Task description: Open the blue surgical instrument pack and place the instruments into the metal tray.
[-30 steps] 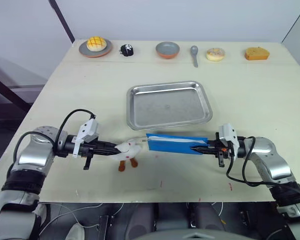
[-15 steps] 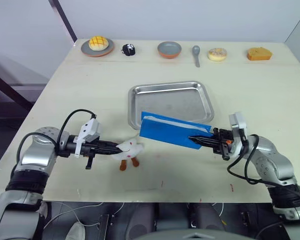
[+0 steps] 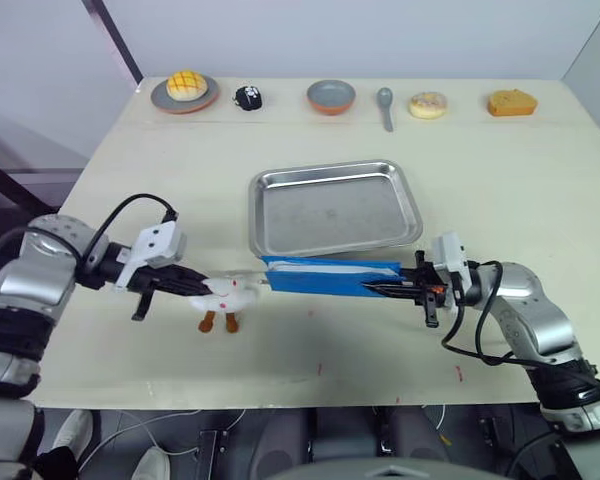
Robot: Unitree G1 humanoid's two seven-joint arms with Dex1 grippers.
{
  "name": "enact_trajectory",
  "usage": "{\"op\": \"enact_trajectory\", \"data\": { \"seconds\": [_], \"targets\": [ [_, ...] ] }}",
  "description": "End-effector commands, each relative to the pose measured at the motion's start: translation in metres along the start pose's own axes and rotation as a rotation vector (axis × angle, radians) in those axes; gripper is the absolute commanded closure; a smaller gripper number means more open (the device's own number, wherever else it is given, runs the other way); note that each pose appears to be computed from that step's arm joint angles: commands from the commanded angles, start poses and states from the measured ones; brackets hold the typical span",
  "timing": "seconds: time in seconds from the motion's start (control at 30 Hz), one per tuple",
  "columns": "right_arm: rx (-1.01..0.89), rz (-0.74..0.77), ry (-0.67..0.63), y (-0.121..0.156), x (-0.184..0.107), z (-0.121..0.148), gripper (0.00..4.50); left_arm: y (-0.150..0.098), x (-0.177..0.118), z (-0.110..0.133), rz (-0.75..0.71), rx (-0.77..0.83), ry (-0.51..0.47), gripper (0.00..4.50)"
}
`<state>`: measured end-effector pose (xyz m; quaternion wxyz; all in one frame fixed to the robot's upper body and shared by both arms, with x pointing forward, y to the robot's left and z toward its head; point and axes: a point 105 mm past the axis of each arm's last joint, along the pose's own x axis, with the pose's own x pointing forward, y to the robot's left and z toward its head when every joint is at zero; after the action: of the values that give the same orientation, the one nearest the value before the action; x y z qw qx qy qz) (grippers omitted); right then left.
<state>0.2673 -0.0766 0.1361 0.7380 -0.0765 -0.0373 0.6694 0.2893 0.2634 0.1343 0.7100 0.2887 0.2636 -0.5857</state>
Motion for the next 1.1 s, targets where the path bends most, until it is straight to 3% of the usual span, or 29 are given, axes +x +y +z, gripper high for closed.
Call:
{"op": "enact_trajectory", "data": {
  "seconds": [0.03, 0.13, 0.37, 0.63, 0.93, 1.1],
  "targets": [
    [-0.065, 0.004, -0.016, 0.0, 0.0, 0.01, 4.5, -0.003, 0.002, 0.001, -0.043, -0.025, -0.021, 4.4],
    [-0.063, 0.0, -0.014, 0.001, 0.0, 0.009, 4.5, -0.004, 0.004, 0.001, -0.049, -0.038, -0.03, 3.38],
    [-0.057, -0.022, -0.003, -0.003, -0.005, 0.005, 4.5, -0.005, -0.008, -0.003, -0.038, -0.038, 0.001, 0.03],
    [-0.053, -0.026, -0.007, -0.006, -0.004, 0.003, 4.5, -0.004, -0.028, 0.003, -0.011, -0.055, -0.025, 0.03],
    [-0.055, 0.01, 0.003, 0.0, -0.004, -0.002, 4.5, 0.003, -0.036, 0.047, -0.007, -0.059, -0.253, 0.03],
    [-0.065, 0.051, 0.026, 0.002, -0.006, -0.005, 4.5, 0.003, -0.02, 0.067, -0.05, -0.007, -0.348, 0.03]
  ]
}}
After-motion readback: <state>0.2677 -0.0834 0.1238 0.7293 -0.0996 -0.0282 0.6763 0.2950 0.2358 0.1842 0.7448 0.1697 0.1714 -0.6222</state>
